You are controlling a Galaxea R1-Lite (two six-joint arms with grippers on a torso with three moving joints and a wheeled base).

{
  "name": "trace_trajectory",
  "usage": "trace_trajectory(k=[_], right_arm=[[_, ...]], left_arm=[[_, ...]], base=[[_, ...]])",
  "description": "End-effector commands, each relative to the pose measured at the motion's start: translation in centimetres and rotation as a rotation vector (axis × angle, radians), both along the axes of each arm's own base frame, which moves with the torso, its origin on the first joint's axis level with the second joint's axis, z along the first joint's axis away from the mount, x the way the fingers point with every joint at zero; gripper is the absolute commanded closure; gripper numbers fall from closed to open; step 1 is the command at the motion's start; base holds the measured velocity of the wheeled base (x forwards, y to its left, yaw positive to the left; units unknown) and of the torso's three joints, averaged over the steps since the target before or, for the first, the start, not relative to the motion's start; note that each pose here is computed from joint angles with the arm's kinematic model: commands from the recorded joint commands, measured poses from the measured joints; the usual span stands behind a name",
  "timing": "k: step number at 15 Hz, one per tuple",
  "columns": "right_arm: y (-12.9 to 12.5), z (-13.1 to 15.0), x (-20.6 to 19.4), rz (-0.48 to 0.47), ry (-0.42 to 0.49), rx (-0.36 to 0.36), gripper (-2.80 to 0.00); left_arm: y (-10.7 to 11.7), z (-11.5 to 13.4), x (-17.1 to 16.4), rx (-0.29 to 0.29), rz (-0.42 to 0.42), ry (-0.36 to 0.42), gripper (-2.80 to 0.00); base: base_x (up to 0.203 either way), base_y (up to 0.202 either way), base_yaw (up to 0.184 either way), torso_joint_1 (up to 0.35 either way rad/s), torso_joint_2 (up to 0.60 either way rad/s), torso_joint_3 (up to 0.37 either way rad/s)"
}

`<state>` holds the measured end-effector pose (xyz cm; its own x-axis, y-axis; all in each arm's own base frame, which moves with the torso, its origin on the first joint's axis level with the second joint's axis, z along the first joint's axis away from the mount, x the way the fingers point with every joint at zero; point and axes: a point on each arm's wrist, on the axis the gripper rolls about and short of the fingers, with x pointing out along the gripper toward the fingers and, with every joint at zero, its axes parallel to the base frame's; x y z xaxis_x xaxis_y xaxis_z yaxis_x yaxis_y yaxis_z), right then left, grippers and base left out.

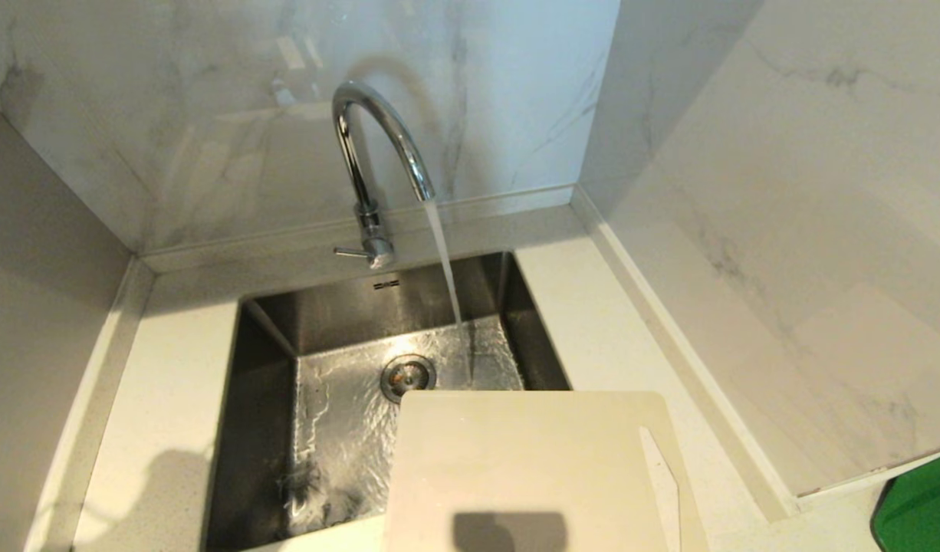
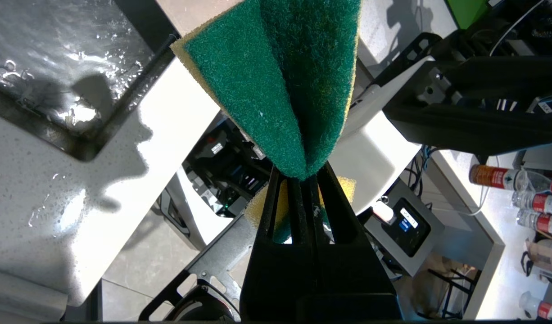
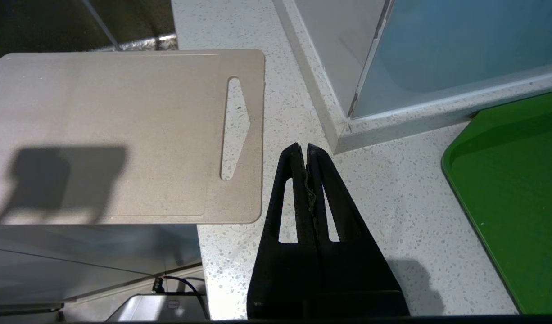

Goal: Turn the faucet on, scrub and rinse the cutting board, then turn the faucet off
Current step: Put down the cleaning cloth

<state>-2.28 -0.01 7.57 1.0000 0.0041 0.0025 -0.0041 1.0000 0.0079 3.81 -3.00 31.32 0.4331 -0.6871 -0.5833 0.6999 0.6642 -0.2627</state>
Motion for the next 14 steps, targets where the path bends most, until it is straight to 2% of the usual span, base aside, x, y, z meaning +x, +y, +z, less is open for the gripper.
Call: trace_trajectory(k=[1, 5, 7, 12, 14], right_arm=[[0.0, 0.0, 0.0, 0.001, -0.001, 0.0, 0.0], [0.0, 0.0, 0.0, 0.001, -0.001, 0.0, 0.0], [0.0, 0.0, 0.0, 0.001, -0.001, 0.0, 0.0], [0.0, 0.0, 0.0, 0.001, -0.001, 0.0, 0.0], [0.0, 0.0, 0.0, 0.001, -0.001, 0.0, 0.0]], left_arm=[[-0.1, 0.3, 0.2, -0.005, -0.003, -0.003, 0.0], [-0.1, 1.5, 0.2, -0.048, 0.008, -0.034, 0.0], [-0.1, 1.6, 0.2, -0.046, 0.025, -0.049, 0.0], [0.2, 1.8, 0.3, -0.006, 0.144, -0.067, 0.0], [0.1, 1.8, 0.8, 0.008, 0.226, -0.098, 0.0]], base=[[0.0, 0.0, 0.0, 0.0, 0.0, 0.0], [0.0, 0.0, 0.0, 0.0, 0.0, 0.0], [0.0, 0.0, 0.0, 0.0, 0.0, 0.0], [0.0, 0.0, 0.0, 0.0, 0.0, 0.0], [0.0, 0.0, 0.0, 0.0, 0.0, 0.0]])
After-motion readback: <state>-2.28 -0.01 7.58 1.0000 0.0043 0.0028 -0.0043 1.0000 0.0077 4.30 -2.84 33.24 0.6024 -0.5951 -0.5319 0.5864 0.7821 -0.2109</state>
